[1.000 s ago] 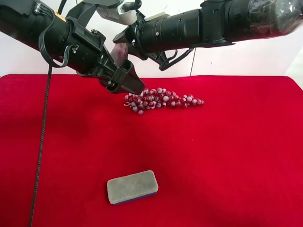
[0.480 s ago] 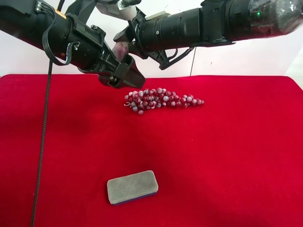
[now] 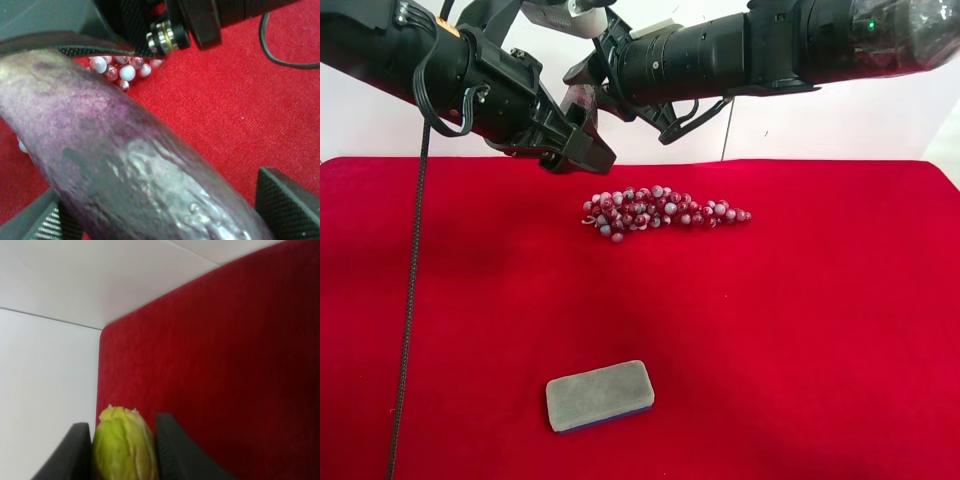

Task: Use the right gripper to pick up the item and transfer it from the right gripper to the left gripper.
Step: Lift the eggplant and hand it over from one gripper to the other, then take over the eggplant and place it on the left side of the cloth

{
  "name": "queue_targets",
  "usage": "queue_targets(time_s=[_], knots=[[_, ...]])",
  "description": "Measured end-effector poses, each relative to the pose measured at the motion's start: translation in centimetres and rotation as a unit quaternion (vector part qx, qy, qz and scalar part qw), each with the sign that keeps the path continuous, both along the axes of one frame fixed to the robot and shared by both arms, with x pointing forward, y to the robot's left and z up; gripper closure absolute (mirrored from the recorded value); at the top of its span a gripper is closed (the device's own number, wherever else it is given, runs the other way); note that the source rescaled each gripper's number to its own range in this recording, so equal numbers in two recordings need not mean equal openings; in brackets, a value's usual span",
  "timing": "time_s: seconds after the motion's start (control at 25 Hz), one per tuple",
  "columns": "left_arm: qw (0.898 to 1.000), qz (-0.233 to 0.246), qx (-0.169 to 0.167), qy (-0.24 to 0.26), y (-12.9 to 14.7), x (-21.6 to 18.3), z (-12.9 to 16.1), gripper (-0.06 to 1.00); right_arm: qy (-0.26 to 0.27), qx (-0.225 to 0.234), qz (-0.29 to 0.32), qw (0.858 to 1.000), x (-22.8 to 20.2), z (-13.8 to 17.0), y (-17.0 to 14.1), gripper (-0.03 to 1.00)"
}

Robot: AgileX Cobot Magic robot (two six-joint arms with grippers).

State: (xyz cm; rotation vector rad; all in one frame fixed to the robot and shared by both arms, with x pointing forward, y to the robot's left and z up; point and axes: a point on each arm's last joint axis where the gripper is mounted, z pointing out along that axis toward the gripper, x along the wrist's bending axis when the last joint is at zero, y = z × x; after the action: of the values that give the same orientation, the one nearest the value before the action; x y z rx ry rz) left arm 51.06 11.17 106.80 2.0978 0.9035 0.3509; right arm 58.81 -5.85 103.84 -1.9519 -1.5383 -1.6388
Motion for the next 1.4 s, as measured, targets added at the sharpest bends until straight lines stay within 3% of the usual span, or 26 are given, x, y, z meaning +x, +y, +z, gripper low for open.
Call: queue_targets(time_s=[0.92, 1.0, 1.04, 1.08, 1.16, 1.2, 1.28, 1.4], knots=[[1.000, 0.000, 0.000, 0.000, 0.00, 0.00, 0.00, 0.56, 0.000, 0.001, 0.001, 1.000, 0.00, 0.01, 0.00, 0.96], [1.000, 0.001, -0.002, -0.003, -0.02, 0.05, 0.08, 0.58, 0.000, 0.005, 0.010, 1.000, -0.12, 0.06, 0.13, 0.86], [1.000, 0.001, -0.005, -0.006, -0.13, 0.05, 0.19, 0.72, 0.001, 0.010, 0.023, 1.000, -0.30, 0.07, 0.36, 0.74], [1.000, -0.002, -0.001, -0.007, -0.10, 0.02, 0.19, 0.79, 0.002, 0.011, 0.028, 1.000, -0.38, 0.07, 0.47, 0.59], [1.000, 0.000, -0.003, -0.010, -0.10, 0.10, 0.21, 0.82, 0.002, 0.018, 0.040, 0.999, -0.55, 0.18, 0.63, 0.25], [1.000, 0.001, -0.003, -0.011, -0.10, 0.12, 0.22, 0.82, 0.002, 0.020, 0.046, 0.999, -0.63, 0.21, 0.71, 0.14], [1.000, 0.002, -0.004, -0.014, -0.10, 0.16, 0.26, 0.83, 0.002, 0.022, 0.051, 0.998, -0.69, 0.24, 0.77, 0.03], [1.000, 0.002, -0.003, -0.014, -0.10, 0.16, 0.26, 0.84, 0.001, 0.021, 0.052, 0.998, -0.71, 0.24, 0.78, -0.02]])
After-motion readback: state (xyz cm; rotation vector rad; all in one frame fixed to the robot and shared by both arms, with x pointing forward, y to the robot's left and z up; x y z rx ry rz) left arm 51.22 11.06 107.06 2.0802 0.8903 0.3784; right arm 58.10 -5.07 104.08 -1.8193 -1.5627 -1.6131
